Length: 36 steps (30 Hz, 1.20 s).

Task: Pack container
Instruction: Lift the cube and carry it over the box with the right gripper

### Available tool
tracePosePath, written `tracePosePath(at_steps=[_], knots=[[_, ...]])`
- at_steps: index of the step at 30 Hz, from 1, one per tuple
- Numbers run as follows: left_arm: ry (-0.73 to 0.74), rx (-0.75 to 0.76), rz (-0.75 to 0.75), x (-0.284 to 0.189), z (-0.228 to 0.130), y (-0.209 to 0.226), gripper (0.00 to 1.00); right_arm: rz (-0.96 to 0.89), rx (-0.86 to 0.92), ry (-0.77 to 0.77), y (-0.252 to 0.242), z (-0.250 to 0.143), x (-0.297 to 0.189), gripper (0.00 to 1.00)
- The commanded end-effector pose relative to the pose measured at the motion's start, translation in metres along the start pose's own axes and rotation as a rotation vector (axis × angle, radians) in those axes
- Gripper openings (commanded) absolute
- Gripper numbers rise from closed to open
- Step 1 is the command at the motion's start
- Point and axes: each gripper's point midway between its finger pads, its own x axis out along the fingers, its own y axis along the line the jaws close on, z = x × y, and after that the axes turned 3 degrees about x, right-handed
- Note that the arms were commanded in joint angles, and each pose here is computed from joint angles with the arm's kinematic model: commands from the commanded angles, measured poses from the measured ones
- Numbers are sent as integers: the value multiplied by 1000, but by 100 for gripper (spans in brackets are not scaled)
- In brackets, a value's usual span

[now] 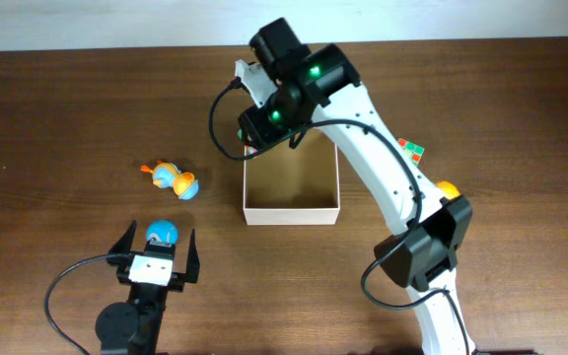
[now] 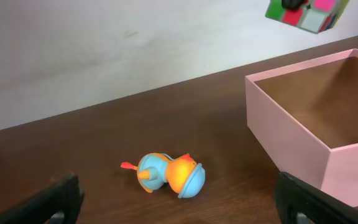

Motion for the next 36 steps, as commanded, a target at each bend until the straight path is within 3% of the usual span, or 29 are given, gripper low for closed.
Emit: tracePosePath(at_steps=[1, 13, 36], knots=[[0, 11, 14, 0, -2, 2, 99, -170, 168, -54, -22, 7, -8, 40], [0, 11, 14, 0, -2, 2, 99, -228, 505, -59, -48, -7, 55, 40], [0, 11, 14, 0, -2, 2, 99, -216, 561, -40, -37, -15, 109, 40]])
